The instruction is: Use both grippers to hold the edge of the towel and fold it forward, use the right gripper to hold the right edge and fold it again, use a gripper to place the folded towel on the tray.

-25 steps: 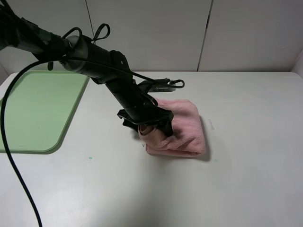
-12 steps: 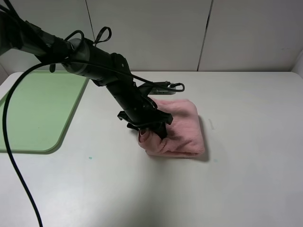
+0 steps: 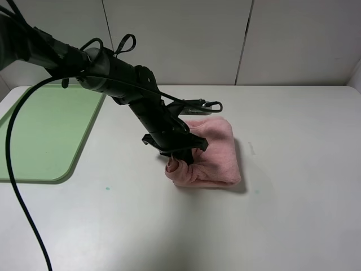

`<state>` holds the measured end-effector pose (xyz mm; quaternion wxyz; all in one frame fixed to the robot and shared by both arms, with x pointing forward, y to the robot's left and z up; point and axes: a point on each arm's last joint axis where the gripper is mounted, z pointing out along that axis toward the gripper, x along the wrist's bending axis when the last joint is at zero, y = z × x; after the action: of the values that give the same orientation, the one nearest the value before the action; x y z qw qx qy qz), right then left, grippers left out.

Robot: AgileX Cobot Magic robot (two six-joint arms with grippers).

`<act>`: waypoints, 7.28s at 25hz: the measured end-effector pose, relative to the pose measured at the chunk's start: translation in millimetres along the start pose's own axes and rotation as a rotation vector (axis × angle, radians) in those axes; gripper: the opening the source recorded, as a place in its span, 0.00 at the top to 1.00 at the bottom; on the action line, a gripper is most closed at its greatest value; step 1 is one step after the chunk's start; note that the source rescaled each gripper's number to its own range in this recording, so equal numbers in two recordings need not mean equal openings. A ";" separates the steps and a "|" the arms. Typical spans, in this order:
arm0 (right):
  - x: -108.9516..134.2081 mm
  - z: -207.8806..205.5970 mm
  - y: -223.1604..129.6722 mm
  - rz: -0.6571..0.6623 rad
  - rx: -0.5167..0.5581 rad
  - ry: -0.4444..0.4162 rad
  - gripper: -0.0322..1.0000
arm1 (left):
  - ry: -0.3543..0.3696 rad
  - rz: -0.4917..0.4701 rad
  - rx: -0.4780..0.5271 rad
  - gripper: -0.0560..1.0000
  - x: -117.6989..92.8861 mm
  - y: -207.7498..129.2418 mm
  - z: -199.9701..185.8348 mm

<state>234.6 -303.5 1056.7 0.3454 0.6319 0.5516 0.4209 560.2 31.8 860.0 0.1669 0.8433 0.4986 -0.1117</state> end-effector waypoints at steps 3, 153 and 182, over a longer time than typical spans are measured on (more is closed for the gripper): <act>0.0 0.0 0.0 0.000 0.000 0.000 0.00 | 0.000 0.000 0.000 0.81 0.0 0.0 0.0; -0.1 0.0 0.0 0.000 0.000 -0.001 0.00 | 0.456 -0.411 0.044 0.00 249.2 -159.3 -201.4; -0.1 0.0 0.0 0.000 0.000 -0.001 0.00 | 0.539 -0.369 -0.155 0.00 152.0 -200.8 -288.4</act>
<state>234.6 -303.6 1056.7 0.3457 0.6319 0.5516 0.4206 462.8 357.0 1037.0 0.0699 0.7228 0.6760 0.1253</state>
